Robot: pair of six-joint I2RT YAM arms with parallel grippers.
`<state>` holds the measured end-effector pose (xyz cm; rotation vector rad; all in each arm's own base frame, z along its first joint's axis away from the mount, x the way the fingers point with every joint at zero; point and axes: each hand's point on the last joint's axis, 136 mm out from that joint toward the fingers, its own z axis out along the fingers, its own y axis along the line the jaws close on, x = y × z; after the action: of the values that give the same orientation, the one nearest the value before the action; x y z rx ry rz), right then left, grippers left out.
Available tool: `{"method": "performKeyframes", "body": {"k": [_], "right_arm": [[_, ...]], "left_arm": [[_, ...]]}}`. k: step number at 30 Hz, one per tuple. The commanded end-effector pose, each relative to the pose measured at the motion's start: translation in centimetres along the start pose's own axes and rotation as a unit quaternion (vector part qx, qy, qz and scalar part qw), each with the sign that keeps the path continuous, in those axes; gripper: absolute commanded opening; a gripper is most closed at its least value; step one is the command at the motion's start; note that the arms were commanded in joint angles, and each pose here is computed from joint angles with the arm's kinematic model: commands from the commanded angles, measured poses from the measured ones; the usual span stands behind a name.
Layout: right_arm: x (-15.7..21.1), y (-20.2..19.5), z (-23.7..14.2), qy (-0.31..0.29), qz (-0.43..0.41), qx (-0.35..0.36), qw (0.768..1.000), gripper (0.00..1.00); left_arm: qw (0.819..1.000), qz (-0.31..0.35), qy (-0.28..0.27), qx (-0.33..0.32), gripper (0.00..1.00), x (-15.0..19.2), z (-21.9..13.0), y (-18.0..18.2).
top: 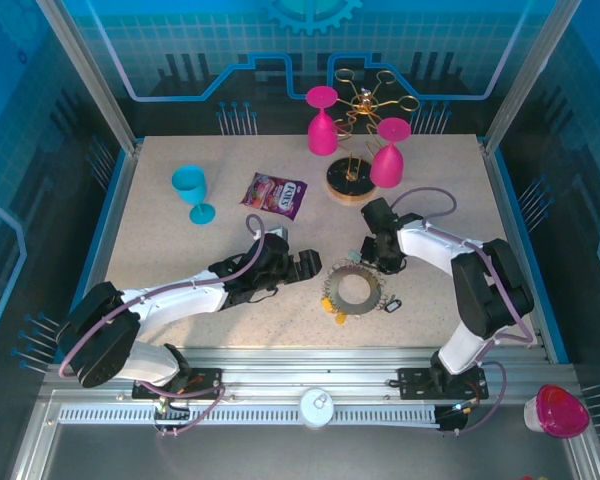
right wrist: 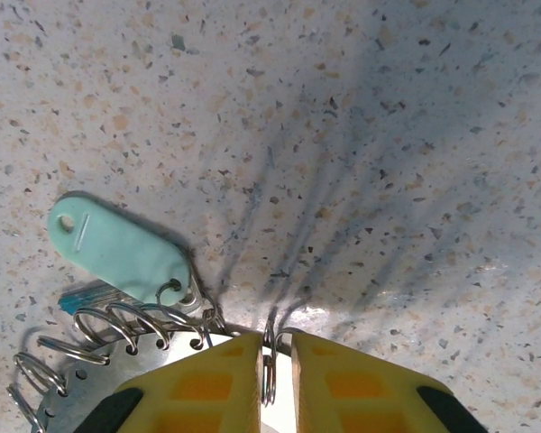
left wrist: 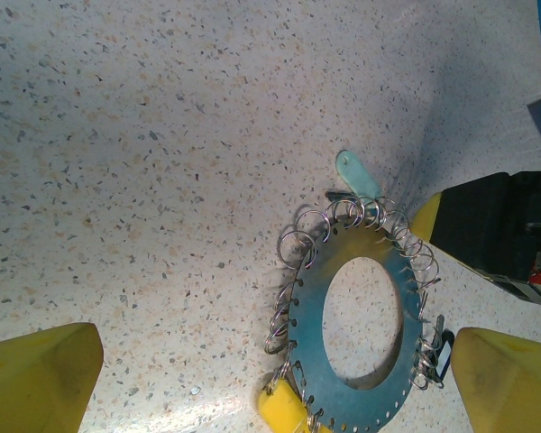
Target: Put the keys on the keyring
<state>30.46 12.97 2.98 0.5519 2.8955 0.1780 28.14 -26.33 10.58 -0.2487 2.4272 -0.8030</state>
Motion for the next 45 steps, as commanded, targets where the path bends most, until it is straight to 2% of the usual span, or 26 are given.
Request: {"method": "performKeyframes", "body": {"k": [1,13,19,24,28,30,33,38,40,42,43,45], "right_arm": [[0.7,0.1,0.3,0.015,0.005,0.005,1.0,0.16],[0.8,0.2,0.8,0.022,0.004,0.005,1.0,0.11],[0.6,0.9,0.0,0.017,-0.007,-0.014,1.0,0.0],[-0.1,2.2,-3.1,-0.032,-0.073,-0.061,0.995,0.0],[-0.5,3.3,-6.9,-0.092,-0.154,-0.104,0.978,0.0],[-0.4,4.3,-8.8,-0.126,-0.199,-0.131,0.963,0.0],[-0.1,5.9,-12.1,-0.182,-0.268,-0.188,0.927,0.0],[0.8,8.1,-16.6,-0.266,-0.376,-0.262,0.848,0.0],[2.0,9.7,-18.3,-0.284,-0.429,-0.31,0.8,0.0],[2.6,10.6,-19.6,-0.3,-0.453,-0.338,0.768,0.0],[3.3,11.3,-20.3,-0.305,-0.476,-0.358,0.743,0.0],[3.9,12.1,-21.1,-0.31,-0.498,-0.38,0.716,0.0]], "left_arm": [[1.0,-0.003,-0.007,0.0,0.99,-0.1,-0.5,-0.1],[1.0,-0.002,-0.009,0.0,0.99,-0.1,-0.6,-0.1],[1.0,0.0,-0.012,-0.003,0.99,-0.3,-0.8,0.0],[0.999,0.006,-0.038,-0.013,0.99,-1.4,-2.0,0.2],[0.996,0.029,-0.082,-0.023,0.99,-3.2,-3.8,0.2],[0.993,0.047,-0.105,-0.028,0.99,-4.1,-4.8,0.2],[0.986,0.086,-0.139,-0.036,0.99,-5.4,-6.3,0.2],[0.963,0.196,-0.179,-0.035,0.99,-7.4,-8.5,-0.3],[0.955,0.231,-0.185,-0.024,0.99,-8.3,-9.1,-0.3],[0.948,0.26,-0.185,0.002,0.99,-9.1,-9.9,-0.7],[0.942,0.277,-0.191,0.017,0.98,-9.6,-10.4,-1.0],[0.924,0.321,-0.205,0.045,0.95,-10.3,-11.5,-2.1]]}}
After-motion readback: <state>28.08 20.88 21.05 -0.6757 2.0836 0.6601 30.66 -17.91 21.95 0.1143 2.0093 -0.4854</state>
